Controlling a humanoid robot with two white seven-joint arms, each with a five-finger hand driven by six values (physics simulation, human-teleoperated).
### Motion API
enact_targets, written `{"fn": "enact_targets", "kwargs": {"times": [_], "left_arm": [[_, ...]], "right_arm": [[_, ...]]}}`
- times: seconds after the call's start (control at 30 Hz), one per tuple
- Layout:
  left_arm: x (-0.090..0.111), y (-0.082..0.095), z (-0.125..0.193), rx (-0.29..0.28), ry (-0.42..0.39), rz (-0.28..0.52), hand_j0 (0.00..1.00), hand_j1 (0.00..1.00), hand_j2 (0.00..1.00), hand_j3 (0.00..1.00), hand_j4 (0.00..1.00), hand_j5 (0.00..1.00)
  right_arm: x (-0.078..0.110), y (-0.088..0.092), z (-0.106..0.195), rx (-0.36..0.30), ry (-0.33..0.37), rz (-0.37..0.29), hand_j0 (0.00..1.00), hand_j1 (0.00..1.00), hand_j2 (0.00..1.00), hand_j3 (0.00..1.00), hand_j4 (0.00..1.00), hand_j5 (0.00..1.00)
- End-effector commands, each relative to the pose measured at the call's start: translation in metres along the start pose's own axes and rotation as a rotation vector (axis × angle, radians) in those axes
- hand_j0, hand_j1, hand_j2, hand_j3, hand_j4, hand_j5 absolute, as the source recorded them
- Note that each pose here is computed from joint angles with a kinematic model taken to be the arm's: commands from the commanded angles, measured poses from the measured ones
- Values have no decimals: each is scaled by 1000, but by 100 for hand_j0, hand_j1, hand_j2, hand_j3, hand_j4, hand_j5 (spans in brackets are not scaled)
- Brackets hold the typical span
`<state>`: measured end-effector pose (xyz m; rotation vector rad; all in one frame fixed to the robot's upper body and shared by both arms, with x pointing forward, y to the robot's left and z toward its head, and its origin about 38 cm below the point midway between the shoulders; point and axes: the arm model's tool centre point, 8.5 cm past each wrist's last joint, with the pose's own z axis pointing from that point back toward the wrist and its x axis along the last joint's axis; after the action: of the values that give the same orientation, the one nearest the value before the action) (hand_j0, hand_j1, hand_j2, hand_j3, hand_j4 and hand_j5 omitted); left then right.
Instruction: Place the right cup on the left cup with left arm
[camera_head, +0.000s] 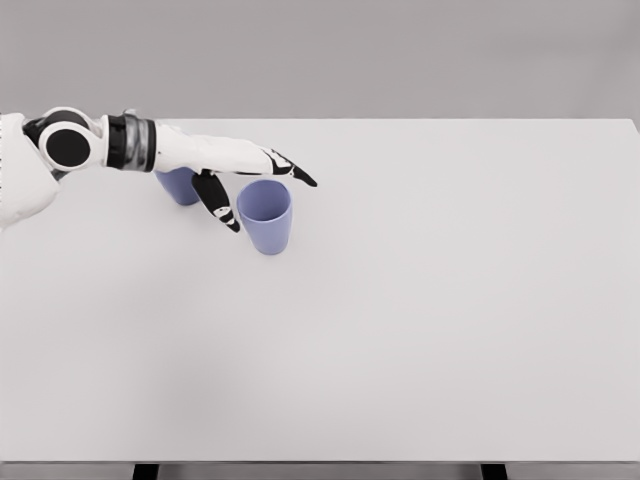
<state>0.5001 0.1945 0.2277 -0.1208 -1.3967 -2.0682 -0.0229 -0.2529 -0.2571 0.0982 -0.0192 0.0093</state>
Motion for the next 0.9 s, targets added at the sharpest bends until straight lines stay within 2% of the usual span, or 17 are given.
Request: {"fn": "enact_targets", "kwargs": {"times": [0.0, 0.27, 0.3, 0.37, 0.57, 0.87], "left_arm": [[0, 0, 0, 5, -2, 7, 100, 100, 100, 100, 100, 100], [-4, -5, -1, -15, 19, -5, 100, 100, 100, 100, 100, 100], [-4, -5, -1, -15, 19, -5, 91, 91, 91, 91, 91, 91], [-5, -10, -3, -19, 19, 5, 81, 81, 81, 81, 81, 81], [-4, -11, -3, -19, 14, 5, 70, 70, 70, 70, 70, 70], [-4, -12, 0, -14, 16, 11, 63, 63, 63, 63, 63, 63]], "right_arm": [[0, 0, 0, 0, 0, 0, 100, 100, 100, 100, 100, 100], [0, 0, 0, 0, 0, 0, 100, 100, 100, 100, 100, 100], [0, 0, 0, 0, 0, 0, 100, 100, 100, 100, 100, 100], [0, 0, 0, 0, 0, 0, 100, 100, 100, 100, 100, 100], [0, 0, 0, 0, 0, 0, 100, 100, 100, 100, 100, 100], [0, 0, 0, 0, 0, 0, 100, 100, 100, 100, 100, 100]]}}
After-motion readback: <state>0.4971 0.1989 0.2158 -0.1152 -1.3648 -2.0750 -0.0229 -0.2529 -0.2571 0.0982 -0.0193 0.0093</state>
